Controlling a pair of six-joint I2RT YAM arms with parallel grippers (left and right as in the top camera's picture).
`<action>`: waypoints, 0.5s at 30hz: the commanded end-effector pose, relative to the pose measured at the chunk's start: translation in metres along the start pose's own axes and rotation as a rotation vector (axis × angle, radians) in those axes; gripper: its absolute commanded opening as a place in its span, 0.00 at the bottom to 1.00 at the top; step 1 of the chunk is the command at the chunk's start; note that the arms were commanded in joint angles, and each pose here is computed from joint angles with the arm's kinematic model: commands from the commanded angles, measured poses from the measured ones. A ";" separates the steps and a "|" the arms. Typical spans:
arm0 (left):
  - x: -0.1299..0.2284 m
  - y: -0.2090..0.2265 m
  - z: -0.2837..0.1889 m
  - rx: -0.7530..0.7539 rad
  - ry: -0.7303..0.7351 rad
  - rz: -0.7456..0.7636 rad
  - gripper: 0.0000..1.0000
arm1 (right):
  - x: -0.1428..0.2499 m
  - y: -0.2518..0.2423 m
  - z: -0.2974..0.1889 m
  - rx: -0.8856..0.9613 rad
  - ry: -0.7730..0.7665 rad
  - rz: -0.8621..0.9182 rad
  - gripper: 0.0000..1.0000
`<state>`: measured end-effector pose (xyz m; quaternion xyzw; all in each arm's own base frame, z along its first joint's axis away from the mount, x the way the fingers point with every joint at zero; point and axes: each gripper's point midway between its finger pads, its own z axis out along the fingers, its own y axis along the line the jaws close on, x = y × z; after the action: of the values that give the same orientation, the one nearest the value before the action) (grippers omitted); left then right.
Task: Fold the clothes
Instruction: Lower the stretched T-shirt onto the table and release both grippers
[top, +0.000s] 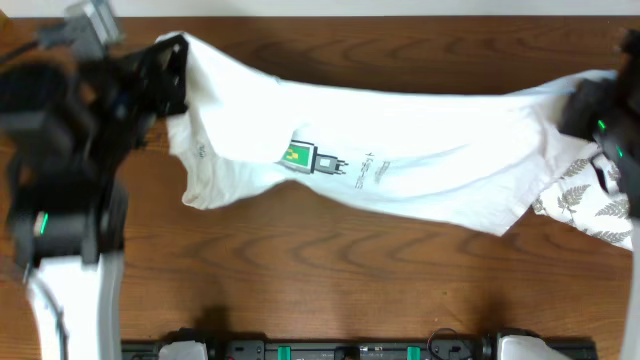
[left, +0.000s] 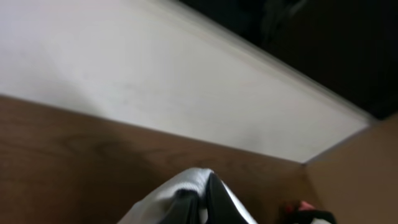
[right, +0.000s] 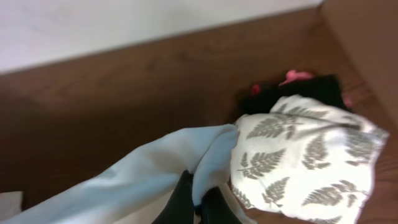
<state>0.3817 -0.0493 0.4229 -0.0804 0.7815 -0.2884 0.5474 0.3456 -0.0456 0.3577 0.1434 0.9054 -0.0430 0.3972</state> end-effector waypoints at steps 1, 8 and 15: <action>0.009 0.038 0.056 -0.048 0.045 -0.015 0.06 | 0.003 0.007 0.056 0.011 0.092 -0.036 0.01; -0.042 0.058 0.161 0.123 -0.114 -0.096 0.06 | -0.050 0.038 0.136 -0.077 -0.052 -0.005 0.01; -0.127 0.012 0.151 0.321 -0.253 -0.064 0.06 | -0.125 0.032 0.092 -0.083 -0.284 0.082 0.01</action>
<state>0.5978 -0.0403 0.3984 -0.0925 0.6979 -0.3908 0.5930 0.5091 -0.0425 0.3234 0.1285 0.8760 -0.0007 0.4649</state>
